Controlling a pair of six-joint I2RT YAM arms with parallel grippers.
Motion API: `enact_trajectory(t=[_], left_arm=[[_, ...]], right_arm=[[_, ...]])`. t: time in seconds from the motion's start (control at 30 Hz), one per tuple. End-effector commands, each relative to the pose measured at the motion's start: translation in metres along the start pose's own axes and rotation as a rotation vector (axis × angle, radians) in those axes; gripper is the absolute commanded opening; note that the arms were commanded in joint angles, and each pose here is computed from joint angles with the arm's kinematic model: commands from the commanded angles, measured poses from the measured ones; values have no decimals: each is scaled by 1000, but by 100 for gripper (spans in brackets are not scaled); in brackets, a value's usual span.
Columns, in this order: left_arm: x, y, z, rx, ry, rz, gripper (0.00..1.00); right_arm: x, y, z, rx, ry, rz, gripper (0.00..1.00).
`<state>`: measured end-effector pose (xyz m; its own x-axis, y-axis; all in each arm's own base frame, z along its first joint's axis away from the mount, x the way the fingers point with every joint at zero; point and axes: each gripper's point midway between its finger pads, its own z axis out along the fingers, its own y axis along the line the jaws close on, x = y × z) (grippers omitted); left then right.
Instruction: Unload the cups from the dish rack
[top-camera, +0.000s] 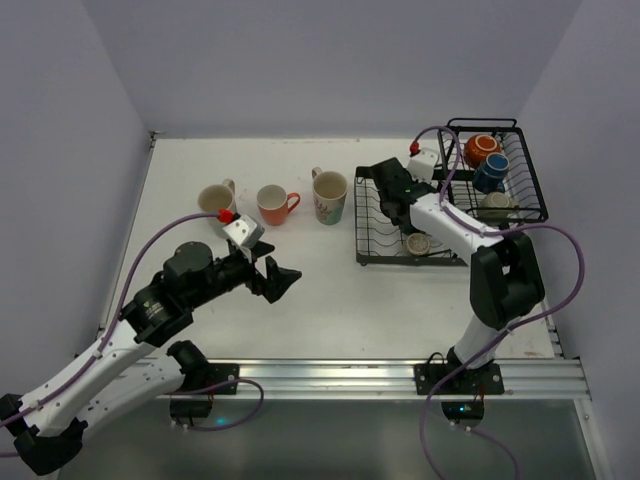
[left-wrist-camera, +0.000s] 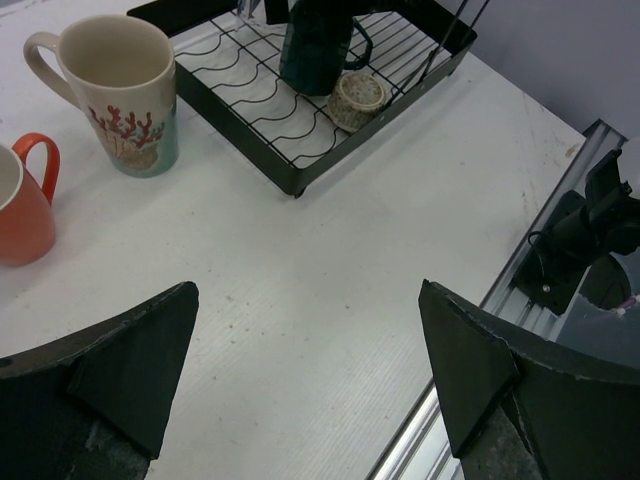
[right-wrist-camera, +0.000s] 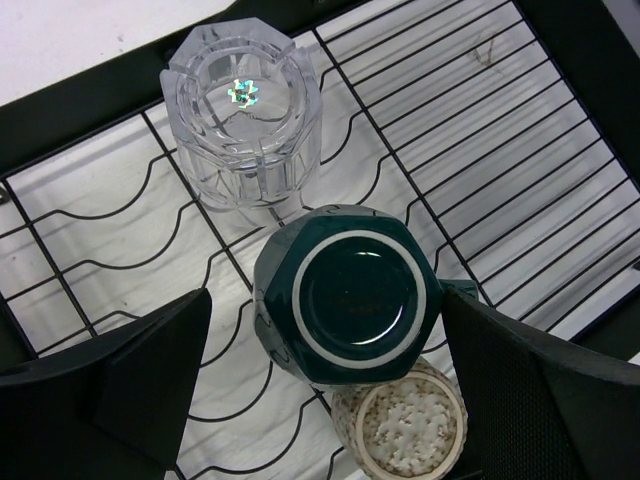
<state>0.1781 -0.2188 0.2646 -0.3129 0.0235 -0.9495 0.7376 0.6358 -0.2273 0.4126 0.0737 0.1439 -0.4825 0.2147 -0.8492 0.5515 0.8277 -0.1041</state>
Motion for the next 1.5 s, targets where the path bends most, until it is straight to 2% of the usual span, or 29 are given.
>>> enact_trajectory(t=[0.0,0.3,0.37,0.47,0.53,0.7,0.87,1.0,1.13,1.47], left_arm=[[-4,-3,1,15,-19,25,96],[-4,-3,1,10,-18,31,95],[-4,-2,0,9,-23,33,95],[-5,-2,0,4,-27,33,95],[-5,-1,0,2,-29,32,95],[-6,1,0,-11,-32,31,95],[-6,4,0,-23,-34,32,95],[-5,4,1,-27,-30,31,95],[-3,6,4,-34,-19,25,95],[-13,-3,15,-3,-39,-68,92]], right_arm=[[-6,-4,17,55,-26,127,99],[-6,6,25,18,-4,120,98],[-6,16,24,-33,5,133,90],[-4,27,17,-99,3,142,72],[-7,37,8,-154,-17,136,63],[-17,60,-15,-253,-56,83,51],[-11,78,-25,-338,-67,-18,51],[-2,75,-26,-329,-72,-86,50],[-20,72,-35,-360,-142,-72,37],[-72,62,-72,-463,-270,2,34]])
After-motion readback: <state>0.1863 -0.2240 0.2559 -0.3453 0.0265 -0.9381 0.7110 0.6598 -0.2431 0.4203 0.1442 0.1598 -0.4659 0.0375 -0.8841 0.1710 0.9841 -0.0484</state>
